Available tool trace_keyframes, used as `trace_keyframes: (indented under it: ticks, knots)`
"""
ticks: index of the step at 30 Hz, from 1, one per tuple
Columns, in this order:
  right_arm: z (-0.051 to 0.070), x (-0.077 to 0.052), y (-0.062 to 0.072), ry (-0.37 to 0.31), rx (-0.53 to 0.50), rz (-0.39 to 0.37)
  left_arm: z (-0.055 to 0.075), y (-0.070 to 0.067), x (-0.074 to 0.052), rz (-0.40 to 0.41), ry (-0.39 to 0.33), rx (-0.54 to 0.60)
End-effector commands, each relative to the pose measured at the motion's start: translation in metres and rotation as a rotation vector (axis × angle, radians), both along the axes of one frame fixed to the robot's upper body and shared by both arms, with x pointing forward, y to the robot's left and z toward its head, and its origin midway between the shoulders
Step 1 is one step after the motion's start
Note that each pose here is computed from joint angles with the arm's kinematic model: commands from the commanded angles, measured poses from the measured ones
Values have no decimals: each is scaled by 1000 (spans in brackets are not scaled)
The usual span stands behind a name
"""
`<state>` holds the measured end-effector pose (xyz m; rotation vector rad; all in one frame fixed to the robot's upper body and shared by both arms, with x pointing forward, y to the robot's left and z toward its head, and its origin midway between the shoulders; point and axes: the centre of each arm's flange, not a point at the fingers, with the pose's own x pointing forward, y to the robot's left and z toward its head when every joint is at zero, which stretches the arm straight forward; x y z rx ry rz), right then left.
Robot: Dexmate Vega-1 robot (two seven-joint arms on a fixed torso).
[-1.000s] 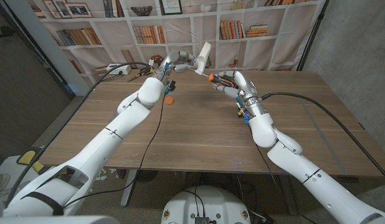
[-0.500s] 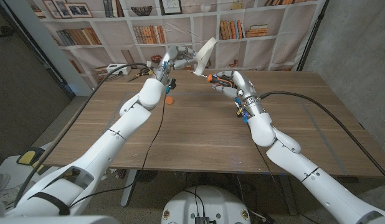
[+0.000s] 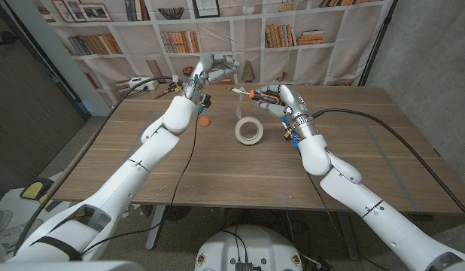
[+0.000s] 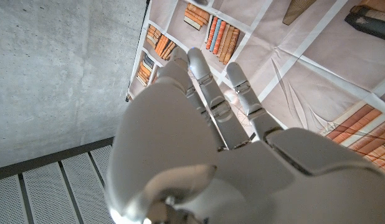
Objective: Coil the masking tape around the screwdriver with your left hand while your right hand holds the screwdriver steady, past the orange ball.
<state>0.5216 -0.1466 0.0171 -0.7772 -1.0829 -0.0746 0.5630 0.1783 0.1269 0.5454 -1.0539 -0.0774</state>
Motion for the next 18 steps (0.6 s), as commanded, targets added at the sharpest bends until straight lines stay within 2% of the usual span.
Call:
trace_keyframes:
  ticks: [1,3,8,9,12,13,16,18]
  knots:
    - [3,3,0,1,9,-3,3,1,-9,52,31,150]
    - [3,3,0,1,10,-7,1,5,-6,51,64,154]
    - [2,0,-1,-2,12,-10,-7,13,0,-32,233,225]
    - [2,-1,-1,-4,15,-10,-10,14,-2,-3,254,228]
    - [1,-2,-2,-5,15,-12,-17,14,-10,165,296,302]
    - [1,-3,-2,-6,14,-14,-19,14,-10,190,325,342]
    - [1,-3,-2,-9,14,-12,-23,20,-7,154,418,434]
    - [2,-4,-2,-11,12,-10,-27,26,-2,111,456,453]
